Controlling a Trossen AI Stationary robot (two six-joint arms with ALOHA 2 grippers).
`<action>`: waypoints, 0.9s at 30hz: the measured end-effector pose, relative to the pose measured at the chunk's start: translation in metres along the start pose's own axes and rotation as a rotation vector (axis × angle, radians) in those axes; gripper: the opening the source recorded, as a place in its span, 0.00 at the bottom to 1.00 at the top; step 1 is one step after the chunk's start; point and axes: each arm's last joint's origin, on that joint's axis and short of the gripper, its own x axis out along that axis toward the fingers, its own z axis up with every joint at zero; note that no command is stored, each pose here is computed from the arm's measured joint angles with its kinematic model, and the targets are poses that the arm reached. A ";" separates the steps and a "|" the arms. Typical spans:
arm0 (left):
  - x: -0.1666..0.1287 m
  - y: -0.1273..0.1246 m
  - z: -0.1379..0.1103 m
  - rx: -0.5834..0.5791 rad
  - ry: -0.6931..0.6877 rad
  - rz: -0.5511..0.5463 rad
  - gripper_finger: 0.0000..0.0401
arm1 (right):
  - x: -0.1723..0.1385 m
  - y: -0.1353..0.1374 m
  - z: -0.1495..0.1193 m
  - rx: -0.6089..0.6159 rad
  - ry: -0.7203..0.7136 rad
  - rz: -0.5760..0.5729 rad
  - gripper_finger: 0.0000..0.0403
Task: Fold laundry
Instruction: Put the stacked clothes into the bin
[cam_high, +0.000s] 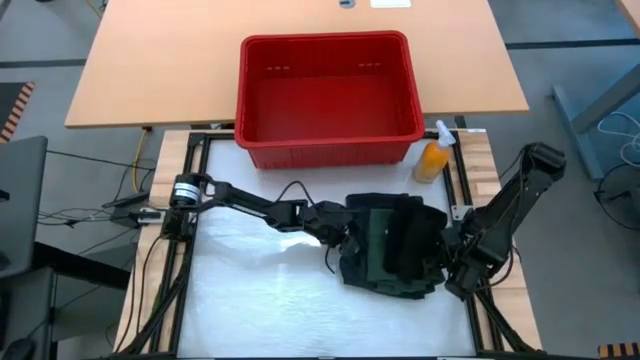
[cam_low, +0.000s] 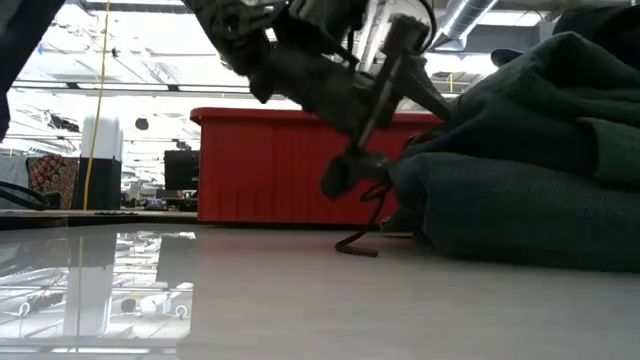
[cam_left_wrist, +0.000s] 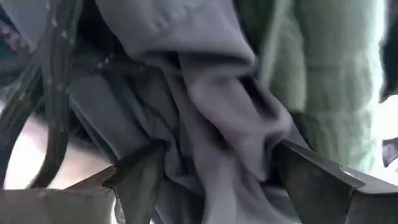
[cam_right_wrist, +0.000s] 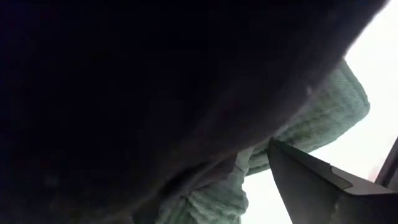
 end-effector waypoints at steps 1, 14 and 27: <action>0.004 0.003 -0.001 -0.010 0.000 -0.005 0.73 | 0.000 0.000 0.000 0.000 -0.001 -0.001 0.74; 0.051 0.037 -0.023 -0.154 0.001 -0.017 0.73 | 0.025 0.018 -0.008 0.022 -0.052 0.005 0.74; 0.065 0.036 -0.024 -0.170 0.085 -0.001 0.50 | 0.046 0.036 -0.021 0.063 -0.032 0.061 0.60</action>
